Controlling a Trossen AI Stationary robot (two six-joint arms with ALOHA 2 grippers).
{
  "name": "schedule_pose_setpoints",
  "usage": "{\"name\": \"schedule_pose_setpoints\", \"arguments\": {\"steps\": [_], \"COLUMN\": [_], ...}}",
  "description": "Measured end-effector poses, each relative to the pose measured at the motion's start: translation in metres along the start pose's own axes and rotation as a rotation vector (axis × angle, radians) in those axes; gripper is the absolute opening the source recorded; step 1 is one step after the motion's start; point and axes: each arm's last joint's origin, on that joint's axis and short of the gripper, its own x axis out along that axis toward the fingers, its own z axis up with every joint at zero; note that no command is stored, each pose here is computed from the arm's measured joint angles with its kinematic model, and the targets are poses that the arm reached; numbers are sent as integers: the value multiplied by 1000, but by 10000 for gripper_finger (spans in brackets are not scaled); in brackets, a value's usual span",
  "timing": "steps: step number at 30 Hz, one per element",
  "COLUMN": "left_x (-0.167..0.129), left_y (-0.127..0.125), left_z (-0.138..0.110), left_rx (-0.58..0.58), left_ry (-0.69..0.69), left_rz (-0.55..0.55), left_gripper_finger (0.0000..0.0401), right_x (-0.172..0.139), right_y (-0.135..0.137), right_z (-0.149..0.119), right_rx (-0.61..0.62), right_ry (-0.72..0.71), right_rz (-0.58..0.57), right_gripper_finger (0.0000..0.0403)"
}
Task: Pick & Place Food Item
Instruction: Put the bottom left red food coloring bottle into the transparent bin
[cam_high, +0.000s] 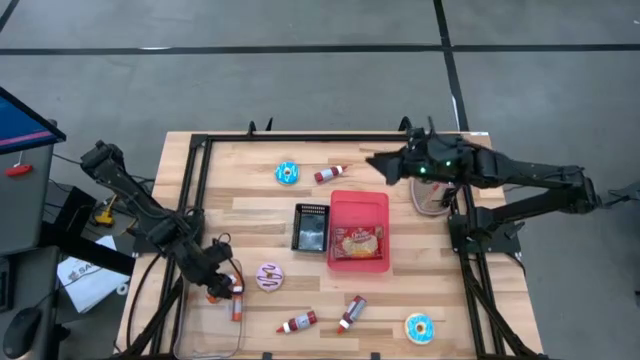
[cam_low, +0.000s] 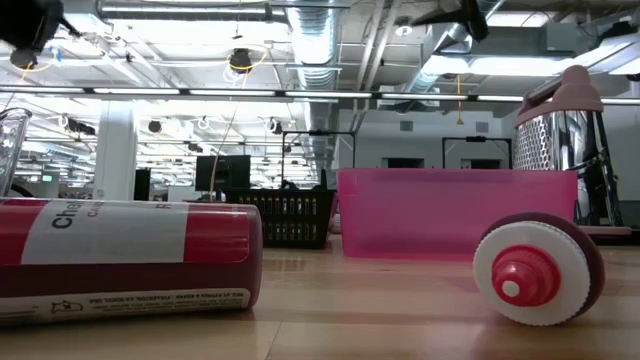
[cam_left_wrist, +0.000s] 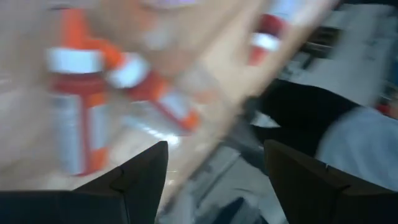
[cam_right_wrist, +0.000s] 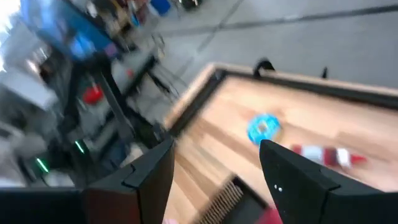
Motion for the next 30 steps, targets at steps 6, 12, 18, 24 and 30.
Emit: {"name": "schedule_pose_setpoints", "arguments": {"steps": [6, 12, 18, 24, 30], "left_x": [-8, -16, -14, -3, -11], "left_y": [-22, -45, -66, -99, -129], "left_z": [-7, -18, -20, -10, 19], "left_rx": [91, 122, 100, 244, 399], "left_ry": [35, 82, 108, 254, 186], "left_rz": [-260, -514, -692, -666, -710], "left_gripper_finger": [261, 255, 250, 250, 250], "right_x": [-1, -4, 0, 5, -5], "right_y": [8, 9, 10, 25, 32], "right_z": [-19, -48, -72, -80, -76], "right_rx": [-86, -249, -283, -237, -173], "right_ry": [153, 432, 582, 553, 519], "right_rz": [55, 95, 35, 110, 170], "right_gripper_finger": [227, 227, 228, 228, 228]}}
